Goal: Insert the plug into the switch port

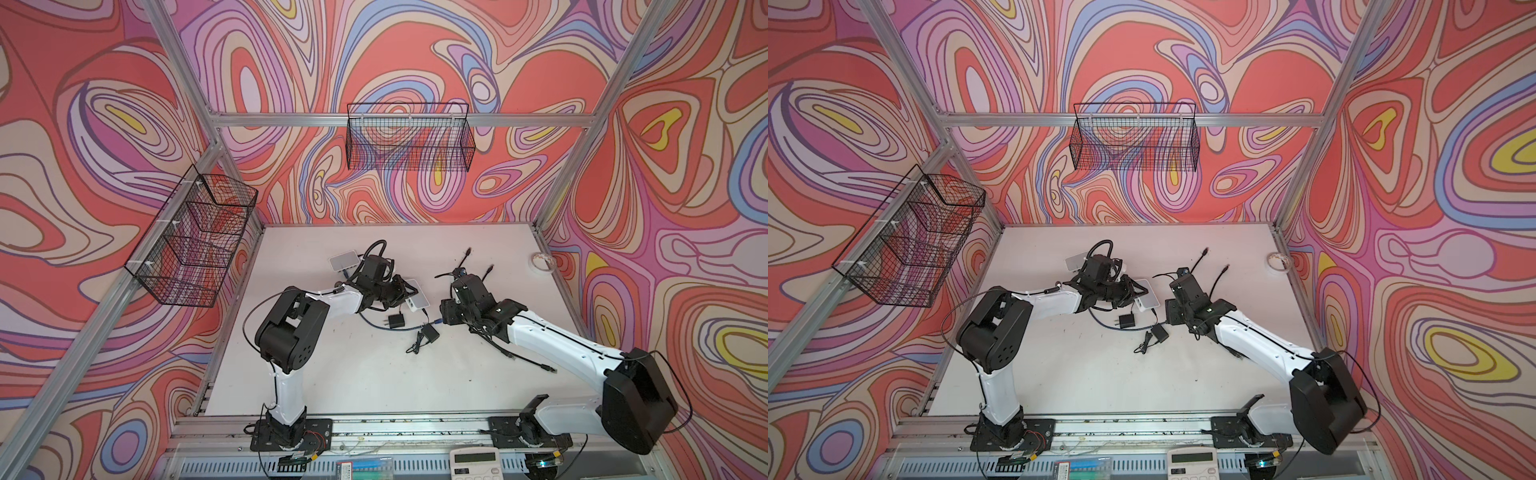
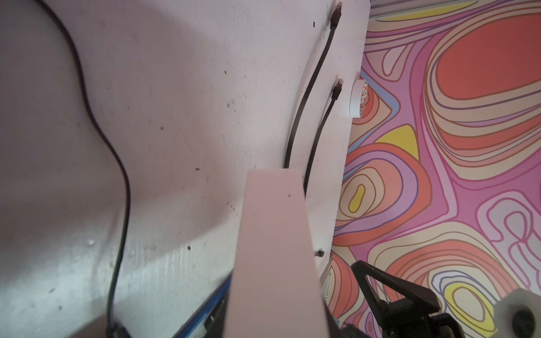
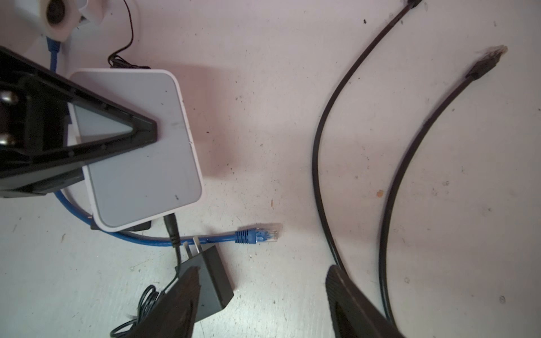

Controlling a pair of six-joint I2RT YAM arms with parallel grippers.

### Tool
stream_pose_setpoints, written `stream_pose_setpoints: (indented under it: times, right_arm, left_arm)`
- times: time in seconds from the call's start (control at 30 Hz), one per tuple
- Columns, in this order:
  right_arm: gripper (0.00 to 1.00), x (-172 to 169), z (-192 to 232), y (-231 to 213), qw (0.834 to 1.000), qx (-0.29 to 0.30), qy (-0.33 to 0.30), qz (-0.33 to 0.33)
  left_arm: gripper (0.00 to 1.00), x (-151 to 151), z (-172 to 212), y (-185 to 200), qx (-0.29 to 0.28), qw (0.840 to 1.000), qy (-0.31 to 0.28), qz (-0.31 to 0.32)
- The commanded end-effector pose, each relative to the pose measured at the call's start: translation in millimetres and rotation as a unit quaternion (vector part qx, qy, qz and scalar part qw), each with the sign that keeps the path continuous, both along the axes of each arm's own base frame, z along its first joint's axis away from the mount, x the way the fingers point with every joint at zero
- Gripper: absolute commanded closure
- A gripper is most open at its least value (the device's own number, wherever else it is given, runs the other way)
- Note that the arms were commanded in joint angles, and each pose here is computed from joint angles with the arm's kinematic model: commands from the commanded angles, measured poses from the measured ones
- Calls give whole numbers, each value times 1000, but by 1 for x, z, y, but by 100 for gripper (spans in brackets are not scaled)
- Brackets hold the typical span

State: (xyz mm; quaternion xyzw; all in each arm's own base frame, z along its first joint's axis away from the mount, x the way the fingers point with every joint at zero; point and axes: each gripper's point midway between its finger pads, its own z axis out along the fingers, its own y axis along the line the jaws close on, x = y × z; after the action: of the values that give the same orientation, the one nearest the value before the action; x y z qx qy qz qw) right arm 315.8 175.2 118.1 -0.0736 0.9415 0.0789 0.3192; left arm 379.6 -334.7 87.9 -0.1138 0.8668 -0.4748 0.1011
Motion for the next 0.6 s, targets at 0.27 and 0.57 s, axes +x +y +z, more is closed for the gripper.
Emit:
stream_pose_setpoints:
  times: [0.27,0.57]
  right_arm:
    - [27,35,9,29,999,10,4,47]
    - [26,32,-10,25,999,15,24,40]
  left_arm:
    - [95,15,-33,-13,42,999,20,21]
    - [77,14,-52,-9,67,997,35,26]
